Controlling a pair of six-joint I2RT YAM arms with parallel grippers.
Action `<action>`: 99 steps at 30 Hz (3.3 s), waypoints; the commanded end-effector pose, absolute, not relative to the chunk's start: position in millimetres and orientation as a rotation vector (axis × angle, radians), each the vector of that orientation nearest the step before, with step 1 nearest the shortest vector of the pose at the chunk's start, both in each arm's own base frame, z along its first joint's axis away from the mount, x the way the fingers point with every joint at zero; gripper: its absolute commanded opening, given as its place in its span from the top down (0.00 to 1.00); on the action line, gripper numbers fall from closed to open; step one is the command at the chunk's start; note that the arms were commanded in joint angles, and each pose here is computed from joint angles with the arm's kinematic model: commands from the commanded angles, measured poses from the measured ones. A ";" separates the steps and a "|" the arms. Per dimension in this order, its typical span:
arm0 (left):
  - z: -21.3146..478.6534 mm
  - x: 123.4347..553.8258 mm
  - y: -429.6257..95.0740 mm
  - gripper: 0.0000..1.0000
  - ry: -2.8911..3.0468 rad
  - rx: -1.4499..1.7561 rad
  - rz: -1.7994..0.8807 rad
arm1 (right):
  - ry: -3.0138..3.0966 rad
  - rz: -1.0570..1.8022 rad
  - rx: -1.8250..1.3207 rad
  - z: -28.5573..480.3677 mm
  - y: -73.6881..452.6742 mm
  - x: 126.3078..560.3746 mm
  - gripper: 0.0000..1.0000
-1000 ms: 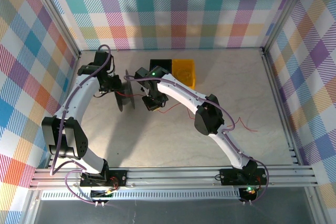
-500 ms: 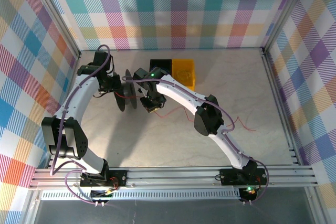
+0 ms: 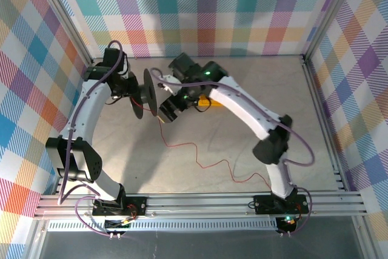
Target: Wrap the cables
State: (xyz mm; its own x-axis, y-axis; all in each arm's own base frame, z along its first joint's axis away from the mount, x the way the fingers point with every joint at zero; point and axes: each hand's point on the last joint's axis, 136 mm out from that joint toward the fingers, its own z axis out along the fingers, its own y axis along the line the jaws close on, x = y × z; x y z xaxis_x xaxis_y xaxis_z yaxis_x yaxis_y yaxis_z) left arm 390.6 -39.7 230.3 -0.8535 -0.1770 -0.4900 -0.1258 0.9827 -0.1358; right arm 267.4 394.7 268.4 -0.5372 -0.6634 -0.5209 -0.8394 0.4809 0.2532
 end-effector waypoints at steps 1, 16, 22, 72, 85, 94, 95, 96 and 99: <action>263.3 403.0 -45.4 1.00 2.522 -0.185 -0.178 | 2.342 0.708 -1.397 256.8 370.8 245.8 0.01; 298.6 427.1 -56.4 1.00 2.446 -0.147 -0.252 | 2.731 0.665 -1.096 121.3 300.6 197.3 0.01; 307.4 429.4 -54.8 1.00 2.425 -0.153 -0.269 | 2.817 0.690 -1.092 91.7 303.5 191.4 0.21; 388.4 395.6 -39.7 1.00 2.159 -0.258 -0.729 | 2.338 0.997 -1.253 189.0 262.4 223.4 0.15; 397.5 394.6 -40.7 1.00 2.139 -0.250 -0.739 | 2.437 0.901 -1.324 149.2 263.0 209.0 0.14; 412.2 400.5 -43.3 1.00 2.110 -0.239 -0.773 | 2.527 0.787 -1.269 127.7 252.5 213.3 0.28; 413.1 400.6 -43.8 1.00 2.108 -0.237 -0.777 | 2.534 0.775 -1.268 126.6 251.7 214.4 0.32; 413.6 400.9 -44.0 1.00 2.108 -0.237 -0.779 | 2.542 0.767 -1.266 125.9 251.0 215.0 0.37; 414.0 400.1 -44.3 1.00 2.107 -0.235 -0.779 | 2.563 0.737 -1.259 123.3 249.3 218.3 0.51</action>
